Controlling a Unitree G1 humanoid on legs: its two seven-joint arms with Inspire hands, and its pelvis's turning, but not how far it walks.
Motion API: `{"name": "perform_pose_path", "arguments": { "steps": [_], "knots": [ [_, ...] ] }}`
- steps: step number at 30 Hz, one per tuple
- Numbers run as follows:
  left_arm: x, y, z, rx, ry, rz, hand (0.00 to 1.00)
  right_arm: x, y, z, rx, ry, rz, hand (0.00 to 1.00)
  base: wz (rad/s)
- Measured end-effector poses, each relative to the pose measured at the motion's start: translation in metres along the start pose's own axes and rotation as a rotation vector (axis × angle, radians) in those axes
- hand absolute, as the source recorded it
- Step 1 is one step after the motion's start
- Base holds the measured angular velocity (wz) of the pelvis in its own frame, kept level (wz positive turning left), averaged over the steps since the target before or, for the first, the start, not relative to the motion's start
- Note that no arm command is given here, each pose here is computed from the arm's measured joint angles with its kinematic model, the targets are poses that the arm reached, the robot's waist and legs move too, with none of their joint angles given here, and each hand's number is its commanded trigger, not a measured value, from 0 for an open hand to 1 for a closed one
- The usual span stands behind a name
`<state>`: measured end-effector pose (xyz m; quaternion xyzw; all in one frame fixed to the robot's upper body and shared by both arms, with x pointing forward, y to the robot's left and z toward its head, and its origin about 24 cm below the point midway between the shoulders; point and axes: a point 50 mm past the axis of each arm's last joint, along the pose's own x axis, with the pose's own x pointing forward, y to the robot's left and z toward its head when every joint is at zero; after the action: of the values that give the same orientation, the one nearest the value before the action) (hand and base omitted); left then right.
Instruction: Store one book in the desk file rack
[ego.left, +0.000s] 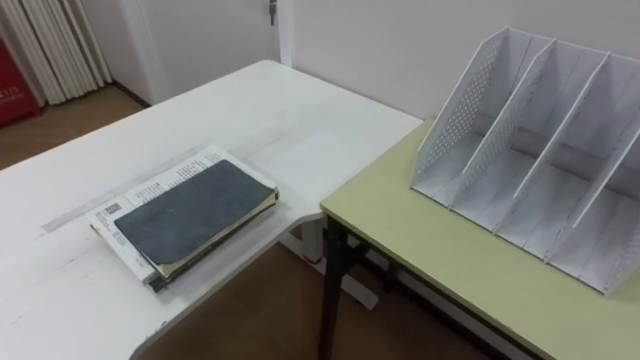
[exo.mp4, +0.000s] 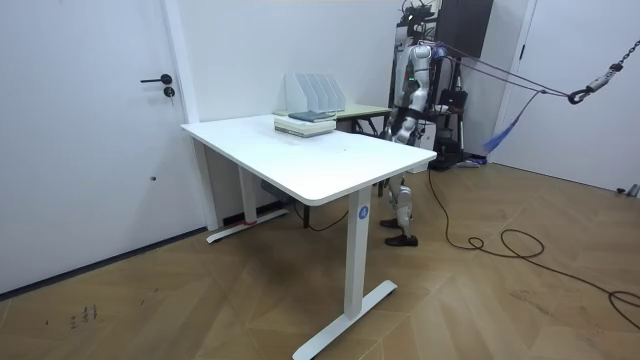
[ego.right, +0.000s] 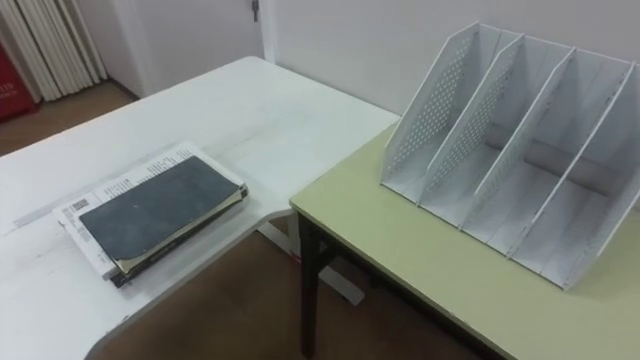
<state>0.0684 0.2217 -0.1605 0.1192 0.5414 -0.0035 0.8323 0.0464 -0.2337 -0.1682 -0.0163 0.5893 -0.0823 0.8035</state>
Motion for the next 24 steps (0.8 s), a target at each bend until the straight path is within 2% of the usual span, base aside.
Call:
{"name": "perform_pose_path", "arguments": {
  "steps": [7, 10, 15, 21, 24],
  "knots": [
    [0.004, -0.009, 0.023, 0.29, -0.074, -0.009, 0.0, 0.001, 0.003, 0.007, -0.038, -0.018, 0.008, 0.0, 0.0],
    [0.003, -0.016, 0.043, 0.436, -0.164, -0.015, 0.0, 0.002, 0.004, 0.009, -0.047, -0.025, 0.011, 0.0, 0.0],
    [-0.008, -0.028, 0.096, 0.738, -0.411, 0.057, 0.0, 0.002, 0.004, 0.013, -0.05, -0.039, 0.02, 0.0, -0.01],
    [-0.017, -0.036, 0.122, 0.945, -0.541, 0.108, 0.0, 0.002, 0.004, 0.017, -0.057, -0.055, 0.04, 0.0, -0.05],
    [-0.029, -0.037, 0.142, 0.978, -0.638, 0.159, 0.0, 0.002, 0.004, 0.018, -0.057, -0.058, 0.042, 0.0, 0.0]
  ]
}}
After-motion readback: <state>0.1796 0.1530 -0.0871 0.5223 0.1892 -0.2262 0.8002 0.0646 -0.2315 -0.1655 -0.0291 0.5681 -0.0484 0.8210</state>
